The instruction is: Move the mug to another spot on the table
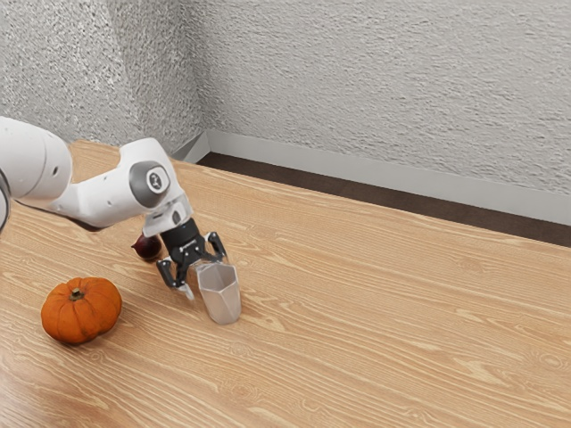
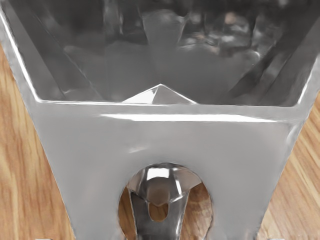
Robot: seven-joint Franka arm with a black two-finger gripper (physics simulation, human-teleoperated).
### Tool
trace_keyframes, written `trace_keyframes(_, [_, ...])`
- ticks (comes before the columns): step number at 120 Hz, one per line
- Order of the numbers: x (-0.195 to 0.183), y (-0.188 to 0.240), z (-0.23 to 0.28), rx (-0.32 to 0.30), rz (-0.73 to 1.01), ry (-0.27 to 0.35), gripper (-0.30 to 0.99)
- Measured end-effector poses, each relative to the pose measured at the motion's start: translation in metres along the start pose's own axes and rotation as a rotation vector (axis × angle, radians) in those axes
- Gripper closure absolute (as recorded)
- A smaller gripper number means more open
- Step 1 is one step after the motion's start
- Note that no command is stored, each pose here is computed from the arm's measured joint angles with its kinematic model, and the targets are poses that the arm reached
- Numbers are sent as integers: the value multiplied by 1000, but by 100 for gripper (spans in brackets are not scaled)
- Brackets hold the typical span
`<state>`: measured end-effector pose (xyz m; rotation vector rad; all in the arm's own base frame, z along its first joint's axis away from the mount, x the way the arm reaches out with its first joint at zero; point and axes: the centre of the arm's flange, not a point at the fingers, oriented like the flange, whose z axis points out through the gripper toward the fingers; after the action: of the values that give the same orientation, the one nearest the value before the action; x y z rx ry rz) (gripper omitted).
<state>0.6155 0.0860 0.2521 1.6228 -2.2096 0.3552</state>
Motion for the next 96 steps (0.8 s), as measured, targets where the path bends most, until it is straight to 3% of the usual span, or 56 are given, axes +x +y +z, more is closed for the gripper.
trace_keyframes(20, [17, 8, -65, 71, 17, -58, 6])
trace_keyframes(36, [70, 11, -96, 80, 61, -98, 3])
trace_keyframes(48, [123, 1, -112, 34, 100, -225, 2])
trace_keyframes(75, [182, -6, -208, 92, -88, -407, 1])
trace_keyframes(96, [217, 2, -244, 97, -252, -443, 0])
